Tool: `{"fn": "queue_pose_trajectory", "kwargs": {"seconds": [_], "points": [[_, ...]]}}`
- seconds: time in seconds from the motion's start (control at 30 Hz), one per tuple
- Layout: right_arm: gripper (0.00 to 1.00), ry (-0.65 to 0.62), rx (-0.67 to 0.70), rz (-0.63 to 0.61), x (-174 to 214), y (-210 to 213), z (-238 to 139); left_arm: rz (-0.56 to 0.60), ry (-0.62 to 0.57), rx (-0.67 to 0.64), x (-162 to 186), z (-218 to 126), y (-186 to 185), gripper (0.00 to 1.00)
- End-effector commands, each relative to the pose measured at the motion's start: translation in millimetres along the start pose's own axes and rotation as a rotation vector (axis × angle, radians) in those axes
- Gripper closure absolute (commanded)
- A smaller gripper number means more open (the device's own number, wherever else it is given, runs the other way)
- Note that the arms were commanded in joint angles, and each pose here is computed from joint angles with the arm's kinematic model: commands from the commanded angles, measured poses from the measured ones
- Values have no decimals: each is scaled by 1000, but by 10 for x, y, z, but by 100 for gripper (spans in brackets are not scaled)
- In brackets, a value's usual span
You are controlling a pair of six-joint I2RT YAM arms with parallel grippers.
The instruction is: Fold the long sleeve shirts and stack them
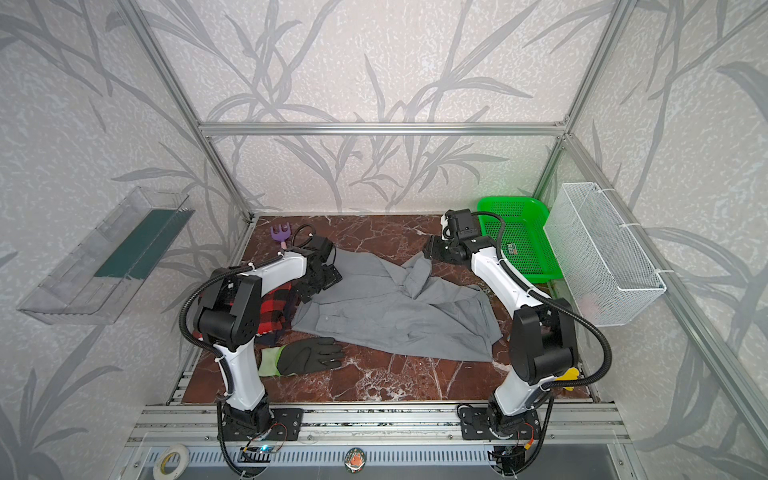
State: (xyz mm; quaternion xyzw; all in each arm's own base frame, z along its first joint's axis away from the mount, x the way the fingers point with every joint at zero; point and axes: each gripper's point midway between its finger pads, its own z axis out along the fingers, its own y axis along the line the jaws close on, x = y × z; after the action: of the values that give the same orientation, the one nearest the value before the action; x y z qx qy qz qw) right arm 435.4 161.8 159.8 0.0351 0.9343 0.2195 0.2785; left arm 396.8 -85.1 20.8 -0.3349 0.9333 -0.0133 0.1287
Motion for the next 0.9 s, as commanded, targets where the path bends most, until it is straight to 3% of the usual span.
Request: {"fn": "queue_pose_trajectory", "kwargs": {"seconds": [0.0,0.2,0.23,0.37,0.43,0.67,0.87], "points": [[36,104,2,3,241,-65,262,-14,83,-80,235,201,242,1],[38,151,-54,1,299,-28,611,-13,84,-82,240,211,248,1],[43,157,-55,3,297,-31,660,-12,84,-84,244,212,251,1],[89,119,18,-49,141,-66,611,-11,81,-89,237,205,264,1],[100,69,99,-106,-17,-82,467,-11,78,-93,234,215,273,1],[100,-83,358,-384,-511,91,75,-14,104,-108,317,322,289,1],[100,-296,556,-506,-930,192,-424,0,102,-122,355,346,298,1]]}}
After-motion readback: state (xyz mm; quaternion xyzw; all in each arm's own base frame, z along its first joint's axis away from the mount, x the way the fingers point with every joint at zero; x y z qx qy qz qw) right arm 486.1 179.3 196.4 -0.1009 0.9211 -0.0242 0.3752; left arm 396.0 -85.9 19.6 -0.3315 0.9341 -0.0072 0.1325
